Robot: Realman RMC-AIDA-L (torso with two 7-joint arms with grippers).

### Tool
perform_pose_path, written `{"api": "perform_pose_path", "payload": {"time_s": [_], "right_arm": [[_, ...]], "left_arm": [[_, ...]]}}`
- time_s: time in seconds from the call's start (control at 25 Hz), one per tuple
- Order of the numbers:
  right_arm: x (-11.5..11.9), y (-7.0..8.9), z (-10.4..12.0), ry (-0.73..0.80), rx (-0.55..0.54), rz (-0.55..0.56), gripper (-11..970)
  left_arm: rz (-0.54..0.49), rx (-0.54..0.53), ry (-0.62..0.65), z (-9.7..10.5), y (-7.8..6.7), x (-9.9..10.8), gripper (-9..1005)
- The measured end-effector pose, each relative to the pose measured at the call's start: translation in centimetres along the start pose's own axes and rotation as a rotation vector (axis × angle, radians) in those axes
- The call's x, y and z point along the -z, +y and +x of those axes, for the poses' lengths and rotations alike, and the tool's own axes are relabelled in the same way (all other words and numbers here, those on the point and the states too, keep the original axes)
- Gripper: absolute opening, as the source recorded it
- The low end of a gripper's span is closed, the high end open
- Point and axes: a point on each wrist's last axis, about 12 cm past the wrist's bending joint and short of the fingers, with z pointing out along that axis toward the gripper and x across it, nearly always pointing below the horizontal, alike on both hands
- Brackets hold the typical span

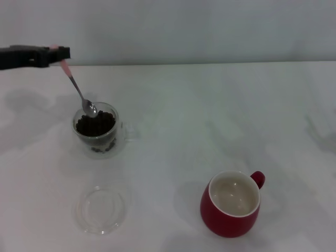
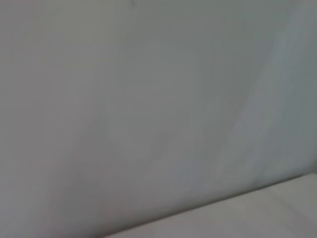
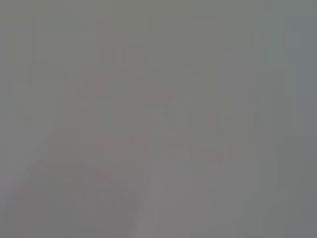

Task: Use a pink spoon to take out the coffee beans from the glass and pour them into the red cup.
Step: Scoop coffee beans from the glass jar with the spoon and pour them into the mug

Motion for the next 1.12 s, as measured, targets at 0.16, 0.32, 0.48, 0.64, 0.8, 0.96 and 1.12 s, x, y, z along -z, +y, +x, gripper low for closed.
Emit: {"api": "perform_pose_path", "payload": {"time_s": [0.16,0.32,0.48,0.64,0.8,0.96,1.12], "right_arm": [[0.0,-0.1,0.0,0.0,0.002,0.0,786],[0.0,-0.1,0.0,0.001,0.002,0.002,786],[0.0,-0.1,0.0,0.002,0.002,0.002,786],[0.1,-0.1,0.1,0.015,0.001,0.002,786],[0.1,-0.2,0.3,0.026,0.003,0.004,786],[0.0,-0.2,0.4,0.037,0.004,0.006,786],[-0.1,-0.2,0.5,0.04,0.005,0.005,786]], "left_arm": [[0.0,0.018,0.001,1.0,-0.2,-0.4,134],[-0.011,0.041,0.004,2.2,-0.3,-0.7,133],[-0.021,0.071,0.009,3.5,-0.4,-0.9,133],[-0.038,0.114,0.006,4.9,-0.3,-0.9,133],[-0.043,0.184,-0.017,6.0,-0.3,-0.9,132],[-0.052,0.267,-0.05,7.0,0.0,-0.6,132],[-0.062,0.349,-0.097,8.0,0.3,0.0,133]]}}
